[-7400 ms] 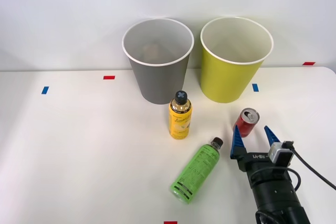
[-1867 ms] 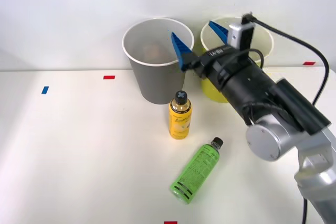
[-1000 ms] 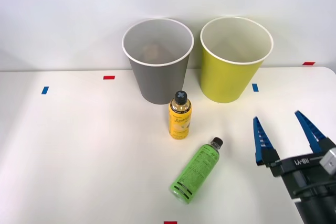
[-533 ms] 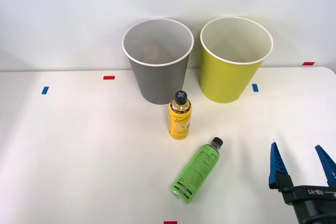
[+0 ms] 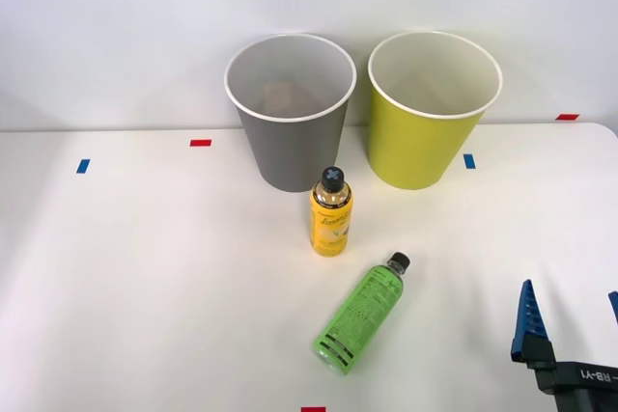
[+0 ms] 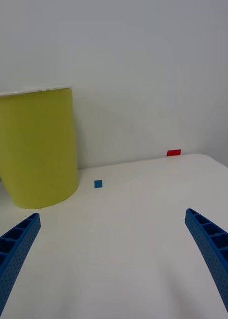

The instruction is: Put cans in the gray bin, plastic bottles in the light green bin

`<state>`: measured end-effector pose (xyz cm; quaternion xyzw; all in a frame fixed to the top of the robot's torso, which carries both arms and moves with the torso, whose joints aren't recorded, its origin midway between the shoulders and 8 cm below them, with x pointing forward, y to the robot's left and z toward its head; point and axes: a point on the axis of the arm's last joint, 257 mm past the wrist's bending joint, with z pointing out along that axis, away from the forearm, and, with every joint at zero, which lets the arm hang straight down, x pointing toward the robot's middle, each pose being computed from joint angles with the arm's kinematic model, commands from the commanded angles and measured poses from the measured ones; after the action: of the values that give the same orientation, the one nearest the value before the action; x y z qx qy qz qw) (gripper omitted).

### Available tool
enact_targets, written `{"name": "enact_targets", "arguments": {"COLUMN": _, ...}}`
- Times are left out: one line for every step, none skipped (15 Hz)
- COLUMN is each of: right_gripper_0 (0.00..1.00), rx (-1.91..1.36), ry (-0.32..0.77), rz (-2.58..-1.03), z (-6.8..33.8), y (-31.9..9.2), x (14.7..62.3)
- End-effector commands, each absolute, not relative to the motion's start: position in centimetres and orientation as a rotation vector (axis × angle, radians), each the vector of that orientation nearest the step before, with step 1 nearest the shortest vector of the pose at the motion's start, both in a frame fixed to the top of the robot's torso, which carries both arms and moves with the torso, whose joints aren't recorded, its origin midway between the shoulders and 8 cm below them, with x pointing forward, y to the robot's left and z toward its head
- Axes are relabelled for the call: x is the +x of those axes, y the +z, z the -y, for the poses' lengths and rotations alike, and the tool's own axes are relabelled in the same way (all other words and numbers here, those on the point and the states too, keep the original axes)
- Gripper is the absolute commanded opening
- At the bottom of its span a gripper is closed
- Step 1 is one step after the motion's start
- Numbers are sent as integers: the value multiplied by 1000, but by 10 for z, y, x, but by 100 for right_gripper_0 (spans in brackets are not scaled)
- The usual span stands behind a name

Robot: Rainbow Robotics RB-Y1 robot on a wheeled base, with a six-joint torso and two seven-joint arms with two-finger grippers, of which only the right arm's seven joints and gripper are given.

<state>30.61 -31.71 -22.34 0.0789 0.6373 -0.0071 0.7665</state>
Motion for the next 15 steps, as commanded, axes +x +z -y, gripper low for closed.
{"name": "enact_targets", "arguments": {"right_gripper_0": 100, "rx": 201, "ry": -32, "rz": -1391, "z": 317, "y": -228, "x": 302}}
{"name": "enact_targets", "arguments": {"right_gripper_0": 100, "rx": 193, "ry": -45, "rz": -1401, "z": 317, "y": -231, "x": 300}}
{"name": "enact_targets", "arguments": {"right_gripper_0": 100, "rx": 186, "ry": -55, "rz": -1419, "z": 317, "y": -235, "x": 300}}
{"name": "enact_targets", "arguments": {"right_gripper_0": 100, "rx": 186, "ry": -73, "rz": -1430, "z": 322, "y": -237, "x": 301}}
{"name": "enact_targets", "arguments": {"right_gripper_0": 100, "rx": 200, "ry": -76, "rz": -1419, "z": 322, "y": -235, "x": 304}}
{"name": "enact_targets", "arguments": {"right_gripper_0": 100, "rx": 182, "ry": -98, "rz": -1428, "z": 323, "y": -238, "x": 308}}
{"name": "enact_targets", "arguments": {"right_gripper_0": 100, "rx": 187, "ry": -100, "rz": -1434, "z": 324, "y": -242, "x": 312}}
{"name": "enact_targets", "arguments": {"right_gripper_0": 100, "rx": 206, "ry": -76, "rz": -1424, "z": 323, "y": -246, "x": 316}}
{"name": "enact_targets", "arguments": {"right_gripper_0": 100, "rx": 217, "ry": -50, "rz": -1409, "z": 322, "y": -248, "x": 323}}
{"name": "enact_targets", "arguments": {"right_gripper_0": 100, "rx": 226, "ry": -25, "rz": -1392, "z": 319, "y": -250, "x": 328}}
{"name": "enact_targets", "arguments": {"right_gripper_0": 100, "rx": 234, "ry": 2, "rz": -1384, "z": 315, "y": -250, "x": 329}}
{"name": "enact_targets", "arguments": {"right_gripper_0": 100, "rx": 241, "ry": 35, "rz": -1378, "z": 309, "y": -250, "x": 327}}
{"name": "enact_targets", "arguments": {"right_gripper_0": 100, "rx": 232, "ry": 72, "rz": -1370, "z": 300, "y": -249, "x": 321}}
{"name": "enact_targets", "arguments": {"right_gripper_0": 100, "rx": 202, "ry": 81, "rz": -1371, "z": 293, "y": -249, "x": 314}}
{"name": "enact_targets", "arguments": {"right_gripper_0": 100, "rx": 166, "ry": 88, "rz": -1378, "z": 287, "y": -251, "x": 307}}
